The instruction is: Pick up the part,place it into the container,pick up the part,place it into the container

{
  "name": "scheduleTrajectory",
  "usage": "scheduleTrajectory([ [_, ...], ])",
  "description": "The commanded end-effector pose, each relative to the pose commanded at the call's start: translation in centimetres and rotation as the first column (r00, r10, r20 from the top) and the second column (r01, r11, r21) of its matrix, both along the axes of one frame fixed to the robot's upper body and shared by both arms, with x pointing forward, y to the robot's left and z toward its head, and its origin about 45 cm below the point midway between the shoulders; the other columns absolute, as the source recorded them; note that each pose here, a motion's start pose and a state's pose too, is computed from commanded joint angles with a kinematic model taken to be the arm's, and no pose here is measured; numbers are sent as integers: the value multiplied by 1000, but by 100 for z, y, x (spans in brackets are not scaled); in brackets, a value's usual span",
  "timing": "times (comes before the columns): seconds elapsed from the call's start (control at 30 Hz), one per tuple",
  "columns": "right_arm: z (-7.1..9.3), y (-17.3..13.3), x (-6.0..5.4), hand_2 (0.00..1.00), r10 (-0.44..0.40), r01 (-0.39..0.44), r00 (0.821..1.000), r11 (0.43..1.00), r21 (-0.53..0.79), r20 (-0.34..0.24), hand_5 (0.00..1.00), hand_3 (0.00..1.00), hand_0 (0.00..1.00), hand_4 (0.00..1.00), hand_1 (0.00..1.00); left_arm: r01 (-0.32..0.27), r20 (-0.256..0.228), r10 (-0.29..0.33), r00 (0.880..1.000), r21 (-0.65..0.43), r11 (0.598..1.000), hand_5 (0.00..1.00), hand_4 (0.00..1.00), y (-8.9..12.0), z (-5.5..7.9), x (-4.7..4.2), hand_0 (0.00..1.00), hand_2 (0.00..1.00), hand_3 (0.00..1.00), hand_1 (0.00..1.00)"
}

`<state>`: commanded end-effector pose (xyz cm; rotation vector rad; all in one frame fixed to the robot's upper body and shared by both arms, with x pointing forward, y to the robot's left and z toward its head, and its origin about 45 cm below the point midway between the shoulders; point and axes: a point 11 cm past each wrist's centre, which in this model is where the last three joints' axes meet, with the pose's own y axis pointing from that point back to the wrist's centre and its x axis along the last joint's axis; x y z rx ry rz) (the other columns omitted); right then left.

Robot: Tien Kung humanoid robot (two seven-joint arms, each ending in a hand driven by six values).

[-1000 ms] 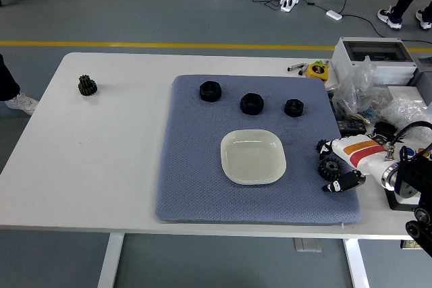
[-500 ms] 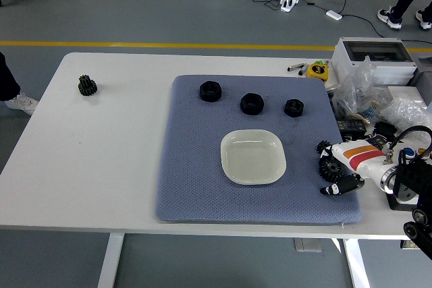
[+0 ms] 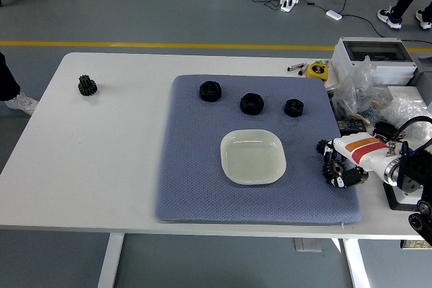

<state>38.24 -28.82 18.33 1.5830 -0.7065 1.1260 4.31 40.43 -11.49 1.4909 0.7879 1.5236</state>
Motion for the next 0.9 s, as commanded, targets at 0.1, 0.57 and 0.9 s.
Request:
scheduleTrajectory([
  [0.1,-21,-7,3,515,4,-4,1000,1000,-6,-12,152,506,342,592,458,-1,2,1,1000,0,1000,488,596,-1,0,7,668,635,557,696],
  [0.57,2,32,-4,484,20,-20,1000,1000,23,-5,112,492,317,523,422,2,4,-2,1000,-1,1000,491,594,3,3,22,668,635,557,696],
  [0.9,156,144,-13,464,51,-53,998,997,51,44,36,489,265,598,406,5,4,-5,1000,0,1000,494,596,4,5,32,668,635,555,695],
])
